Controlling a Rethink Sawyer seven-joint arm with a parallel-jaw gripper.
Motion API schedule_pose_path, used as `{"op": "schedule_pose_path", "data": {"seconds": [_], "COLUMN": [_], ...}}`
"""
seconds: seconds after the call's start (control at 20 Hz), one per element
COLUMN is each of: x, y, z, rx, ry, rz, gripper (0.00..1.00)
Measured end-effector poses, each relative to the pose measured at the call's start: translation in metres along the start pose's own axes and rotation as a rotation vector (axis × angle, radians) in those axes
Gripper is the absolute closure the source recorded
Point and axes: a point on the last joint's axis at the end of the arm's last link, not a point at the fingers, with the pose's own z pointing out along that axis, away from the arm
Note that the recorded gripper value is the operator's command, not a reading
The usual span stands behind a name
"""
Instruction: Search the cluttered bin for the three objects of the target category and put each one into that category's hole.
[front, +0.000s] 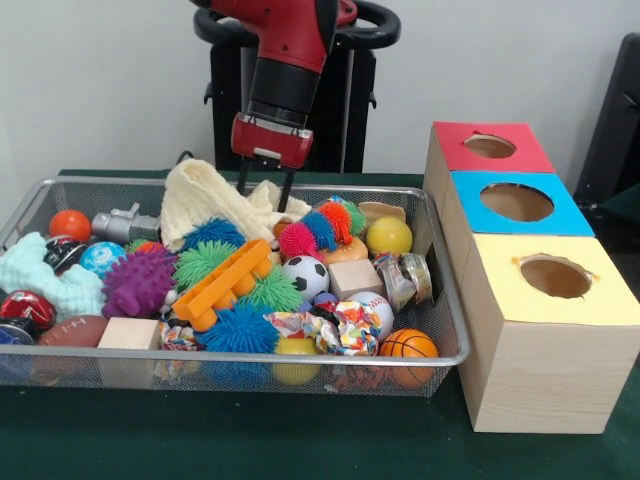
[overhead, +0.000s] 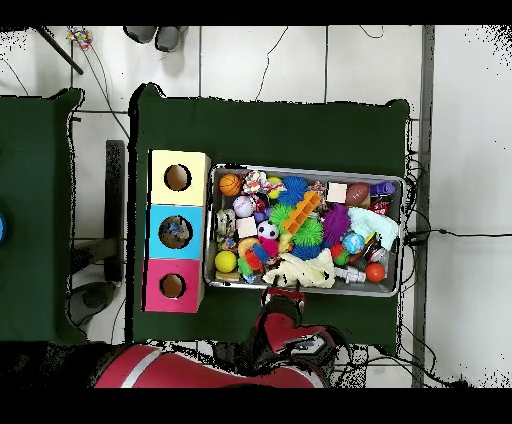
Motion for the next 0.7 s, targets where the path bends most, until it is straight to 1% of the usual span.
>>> {"op": "schedule_pose_path", "data": {"seconds": [0.4,0.7], "x": [0.000,-0.001], "y": [0.011,0.027], "z": [0.002,0.002], "rx": [0.005,0.008], "ry": [0.001,-0.005], "rz": [0.002,-0.006], "gripper": [0.00,0.00]}}
